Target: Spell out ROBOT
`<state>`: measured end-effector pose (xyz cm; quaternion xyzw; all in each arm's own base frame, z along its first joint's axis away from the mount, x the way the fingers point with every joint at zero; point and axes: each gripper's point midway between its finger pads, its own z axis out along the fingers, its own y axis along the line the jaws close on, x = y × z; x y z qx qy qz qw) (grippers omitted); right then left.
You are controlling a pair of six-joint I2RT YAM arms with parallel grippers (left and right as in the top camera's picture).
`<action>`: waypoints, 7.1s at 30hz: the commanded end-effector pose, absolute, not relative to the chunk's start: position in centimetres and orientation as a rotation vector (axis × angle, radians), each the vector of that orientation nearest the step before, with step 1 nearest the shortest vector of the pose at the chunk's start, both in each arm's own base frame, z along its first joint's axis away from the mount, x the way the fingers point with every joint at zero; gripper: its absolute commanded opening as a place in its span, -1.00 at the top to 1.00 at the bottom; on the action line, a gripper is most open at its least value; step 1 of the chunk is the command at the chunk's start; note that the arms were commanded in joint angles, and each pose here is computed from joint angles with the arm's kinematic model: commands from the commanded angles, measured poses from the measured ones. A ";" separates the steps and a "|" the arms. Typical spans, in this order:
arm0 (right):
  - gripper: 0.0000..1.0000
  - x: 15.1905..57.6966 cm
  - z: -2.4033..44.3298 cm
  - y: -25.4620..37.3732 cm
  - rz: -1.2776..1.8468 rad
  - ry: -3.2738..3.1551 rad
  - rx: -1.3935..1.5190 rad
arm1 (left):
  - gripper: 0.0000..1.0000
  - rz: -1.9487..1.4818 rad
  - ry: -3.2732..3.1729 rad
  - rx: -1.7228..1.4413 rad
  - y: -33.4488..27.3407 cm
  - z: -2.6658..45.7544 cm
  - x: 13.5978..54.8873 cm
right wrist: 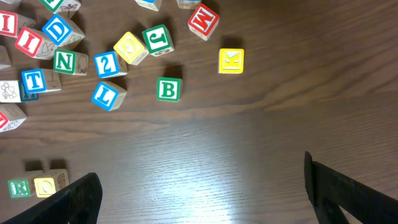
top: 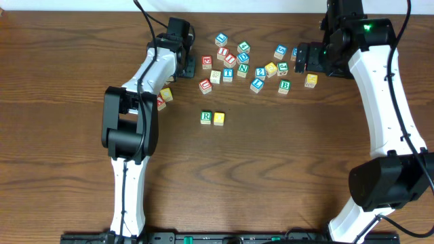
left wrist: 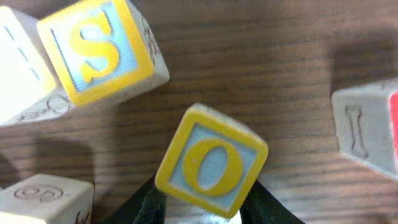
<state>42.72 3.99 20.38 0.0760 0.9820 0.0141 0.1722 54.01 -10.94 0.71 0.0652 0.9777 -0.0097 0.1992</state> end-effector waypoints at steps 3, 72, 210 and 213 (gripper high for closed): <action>-0.98 42.6 19.8 4.0 0.019 2.802 0.199 | 0.00 -0.017 2.686 0.244 -11.2 0.4 55.0; -0.99 43.3 20.0 3.4 -0.019 2.773 0.199 | 0.52 -0.164 2.829 0.332 -26.5 12.4 37.9; 0.98 35.1 1.5 23.6 0.341 3.035 0.073 | 0.13 -0.067 2.460 -0.425 -0.1 21.1 43.7; 0.98 35.5 1.5 23.1 0.311 3.023 0.086 | 0.12 -0.067 2.460 -0.425 -0.1 21.1 43.7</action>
